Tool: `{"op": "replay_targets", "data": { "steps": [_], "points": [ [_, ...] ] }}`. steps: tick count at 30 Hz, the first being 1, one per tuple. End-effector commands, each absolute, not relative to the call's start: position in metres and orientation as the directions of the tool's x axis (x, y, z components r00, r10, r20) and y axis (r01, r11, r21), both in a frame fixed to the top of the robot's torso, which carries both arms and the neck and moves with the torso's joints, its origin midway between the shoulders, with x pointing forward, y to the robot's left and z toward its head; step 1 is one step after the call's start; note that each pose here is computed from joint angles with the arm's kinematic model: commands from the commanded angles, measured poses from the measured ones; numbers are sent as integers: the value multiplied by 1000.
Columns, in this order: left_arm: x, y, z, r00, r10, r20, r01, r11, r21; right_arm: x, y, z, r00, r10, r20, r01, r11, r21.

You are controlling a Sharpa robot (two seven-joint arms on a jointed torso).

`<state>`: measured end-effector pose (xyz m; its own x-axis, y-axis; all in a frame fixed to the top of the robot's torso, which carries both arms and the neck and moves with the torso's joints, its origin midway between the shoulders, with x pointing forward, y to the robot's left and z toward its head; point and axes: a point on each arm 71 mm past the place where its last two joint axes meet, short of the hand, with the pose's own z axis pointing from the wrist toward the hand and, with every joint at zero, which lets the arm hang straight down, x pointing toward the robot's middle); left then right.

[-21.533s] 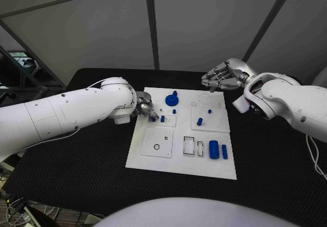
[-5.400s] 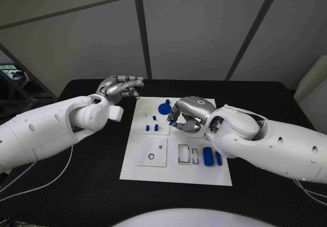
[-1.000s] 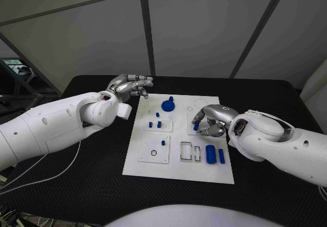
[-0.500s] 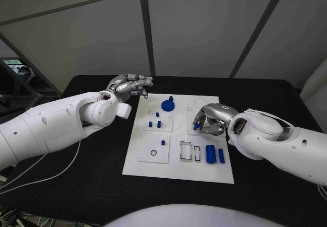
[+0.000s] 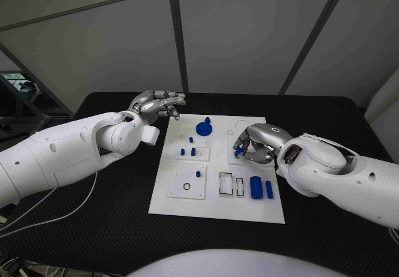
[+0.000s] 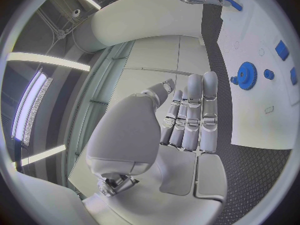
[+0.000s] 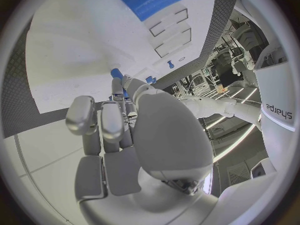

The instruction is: Assemble the parts on the task board

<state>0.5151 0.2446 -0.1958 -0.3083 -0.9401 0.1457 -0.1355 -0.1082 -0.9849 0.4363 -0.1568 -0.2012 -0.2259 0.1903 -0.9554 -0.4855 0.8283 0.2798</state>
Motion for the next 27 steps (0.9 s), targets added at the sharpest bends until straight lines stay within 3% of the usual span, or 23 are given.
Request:
{"op": "replay_targets", "data": {
  "steps": [1,15,27],
  "points": [
    [515,244,-194,-319,-936,148,-131,-111,-985,431,-154,-189,-171,268,-948,-504,803,318],
    [516,241,-195,-325,-934,151,-134,-112,-985,413,-114,-172,-258,357,-898,-574,691,440],
    [517,234,-195,-337,-929,156,-135,-117,-984,395,-52,-203,-403,293,-867,-641,585,496]
  ]
}}
